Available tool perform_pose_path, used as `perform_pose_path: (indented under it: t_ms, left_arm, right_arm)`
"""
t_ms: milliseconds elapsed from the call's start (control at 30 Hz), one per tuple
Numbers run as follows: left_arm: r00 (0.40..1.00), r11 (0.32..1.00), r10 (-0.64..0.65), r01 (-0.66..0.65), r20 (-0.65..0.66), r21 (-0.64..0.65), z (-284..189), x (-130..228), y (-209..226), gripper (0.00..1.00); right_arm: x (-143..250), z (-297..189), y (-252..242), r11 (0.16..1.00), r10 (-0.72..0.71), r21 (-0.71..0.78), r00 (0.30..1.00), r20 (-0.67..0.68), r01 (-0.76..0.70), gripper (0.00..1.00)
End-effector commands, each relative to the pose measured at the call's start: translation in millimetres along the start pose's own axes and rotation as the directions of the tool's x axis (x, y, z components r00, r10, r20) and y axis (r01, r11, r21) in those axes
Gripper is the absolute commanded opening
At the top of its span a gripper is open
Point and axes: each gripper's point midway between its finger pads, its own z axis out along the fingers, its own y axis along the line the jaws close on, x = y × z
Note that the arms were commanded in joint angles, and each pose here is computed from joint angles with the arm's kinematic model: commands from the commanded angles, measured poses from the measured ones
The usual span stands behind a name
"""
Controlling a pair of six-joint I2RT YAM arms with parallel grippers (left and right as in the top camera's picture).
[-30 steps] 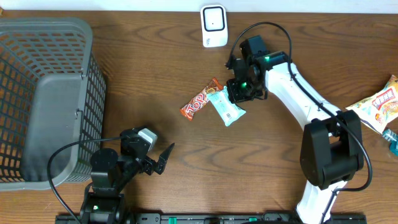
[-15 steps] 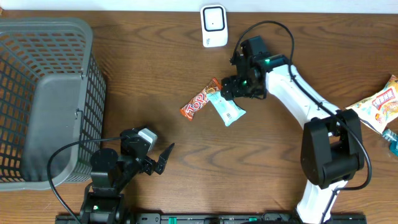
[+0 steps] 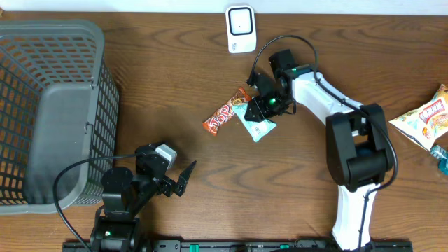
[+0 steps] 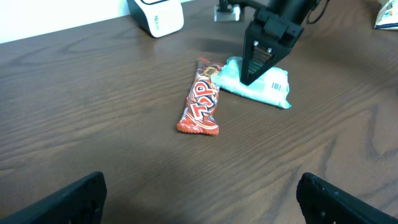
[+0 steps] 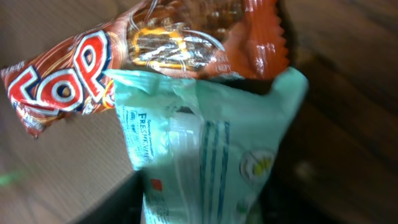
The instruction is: Scan the item barcode
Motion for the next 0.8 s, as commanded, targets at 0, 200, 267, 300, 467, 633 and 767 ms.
perform_pose_path:
  t_ms: [0,200,267,300,467,633,767]
  left_arm:
    - [1.000,1.000,-0.009,0.009,0.001,-0.008,-0.1,0.6,1.6,0.98]
    - [1.000,1.000,-0.009,0.009,0.001,-0.008,-0.1,0.5,1.6,0.98]
    - [1.000,1.000,-0.009,0.009,0.001,-0.008,-0.1,0.6,1.6,0.98]
    - [1.000,1.000,-0.009,0.009,0.001,-0.008,-0.1,0.6,1.6,0.98]
    - [1.000,1.000,-0.009,0.009,0.001,-0.008,-0.1,0.6,1.6,0.98]
    - [1.000,1.000,-0.009,0.009,0.001,-0.008,-0.1,0.6,1.6,0.98]
    - [1.000,1.000,-0.009,0.009,0.001,-0.008,-0.1,0.5,1.6,0.98]
  right_arm:
    - [60.4,62.3,-34.0,0.996,0.058,0.074,0.974,-0.221,-0.043,0.01]
    - [57.2,58.0,-47.0,0.981,0.188,0.092,0.960,-0.205,-0.172,0.01]
    - [45.4,39.4,-45.2,0.978,0.204,0.092,0.962,-0.180,-0.190,0.01]
    - [38.4,27.9,-43.7,0.977,0.204,0.093,0.966,-0.161,-0.191,0.01]
    - [-0.9,-40.0,-25.9,0.976,0.178,0.124,0.984,0.004,-0.178,0.01]
    - [-23.5,-107.8,-19.6,0.908,0.236,0.300,0.949,0.210,-0.292,0.01]
    - [-26.8,-156.5,-2.0,0.848,0.312,0.313,0.880,0.358,-0.428,0.01]
